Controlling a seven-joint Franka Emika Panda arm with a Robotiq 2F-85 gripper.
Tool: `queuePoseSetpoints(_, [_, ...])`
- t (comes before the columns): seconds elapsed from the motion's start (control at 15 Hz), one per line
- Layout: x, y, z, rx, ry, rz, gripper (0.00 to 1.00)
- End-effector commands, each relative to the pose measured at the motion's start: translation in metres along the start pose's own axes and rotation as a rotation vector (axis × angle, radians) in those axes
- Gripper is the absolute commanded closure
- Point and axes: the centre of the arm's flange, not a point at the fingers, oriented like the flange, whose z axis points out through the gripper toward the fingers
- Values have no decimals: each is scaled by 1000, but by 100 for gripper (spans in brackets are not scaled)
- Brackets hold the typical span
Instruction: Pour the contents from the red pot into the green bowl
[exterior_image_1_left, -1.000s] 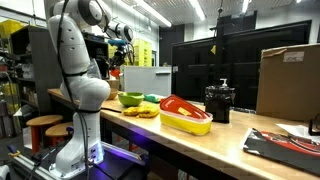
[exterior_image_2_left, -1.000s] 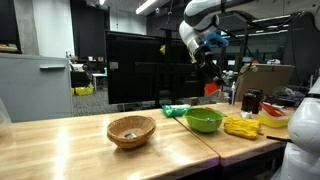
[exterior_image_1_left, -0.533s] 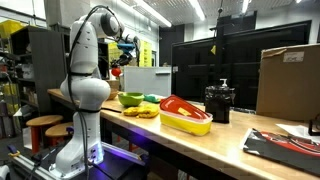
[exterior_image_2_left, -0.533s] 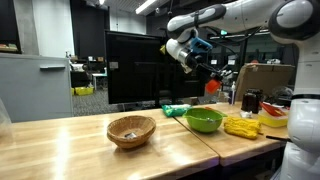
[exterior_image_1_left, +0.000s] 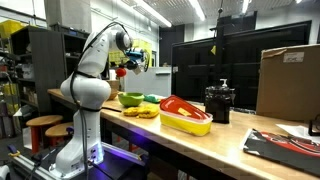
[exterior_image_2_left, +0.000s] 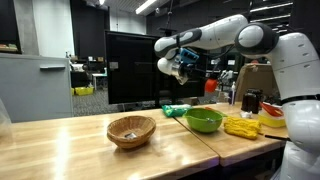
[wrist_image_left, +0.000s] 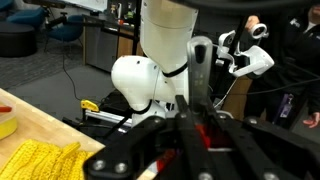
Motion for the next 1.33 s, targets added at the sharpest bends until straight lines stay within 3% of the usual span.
queuePoseSetpoints(0.0, [15, 15, -20, -24, -84, -48, 96])
queuePoseSetpoints(0.4, [43, 32, -23, -27, -152, -110, 96])
queuePoseSetpoints(1.27, [82, 46, 4, 61, -391, -121, 96])
